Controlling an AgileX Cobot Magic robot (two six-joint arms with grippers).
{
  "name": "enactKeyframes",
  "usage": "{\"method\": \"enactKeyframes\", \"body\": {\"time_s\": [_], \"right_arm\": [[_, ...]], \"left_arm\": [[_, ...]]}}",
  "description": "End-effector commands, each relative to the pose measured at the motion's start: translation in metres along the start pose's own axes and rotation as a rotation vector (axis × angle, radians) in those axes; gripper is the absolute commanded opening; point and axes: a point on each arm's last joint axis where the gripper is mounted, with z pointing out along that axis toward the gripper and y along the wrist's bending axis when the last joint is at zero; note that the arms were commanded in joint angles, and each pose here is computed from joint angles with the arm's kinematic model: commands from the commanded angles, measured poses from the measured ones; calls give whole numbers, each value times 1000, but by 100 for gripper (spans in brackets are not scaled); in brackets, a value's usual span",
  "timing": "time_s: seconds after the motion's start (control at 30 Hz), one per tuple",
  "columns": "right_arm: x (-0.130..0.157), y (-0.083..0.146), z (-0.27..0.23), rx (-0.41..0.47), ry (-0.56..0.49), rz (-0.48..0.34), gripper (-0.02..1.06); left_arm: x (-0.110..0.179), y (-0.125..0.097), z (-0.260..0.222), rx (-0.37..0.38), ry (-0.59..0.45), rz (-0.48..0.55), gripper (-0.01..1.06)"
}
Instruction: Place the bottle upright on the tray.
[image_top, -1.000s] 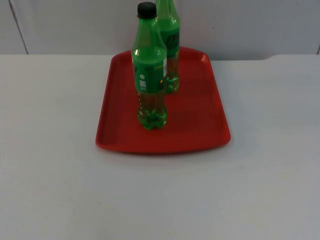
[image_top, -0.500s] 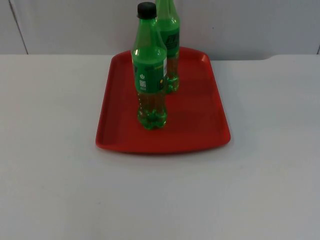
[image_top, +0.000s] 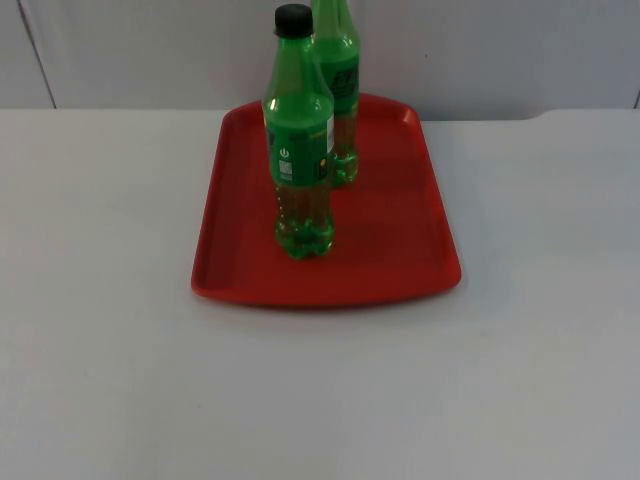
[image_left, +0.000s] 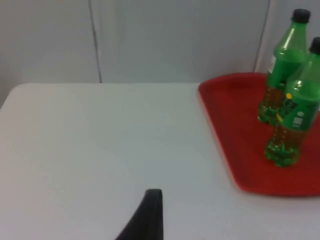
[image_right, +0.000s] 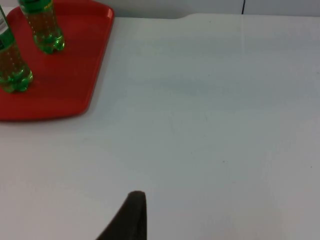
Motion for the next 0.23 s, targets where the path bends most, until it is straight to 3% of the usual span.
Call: {"method": "enactKeyframes", "body": {"time_s": [0.0, 0.2], "right_arm": [[0, 0, 0, 2, -8, 6, 105], [0, 0, 0, 2, -8, 6, 105]], "left_arm": [[1, 0, 0, -21, -9, -11, 91], [0, 0, 0, -66, -13, -25, 91]]}}
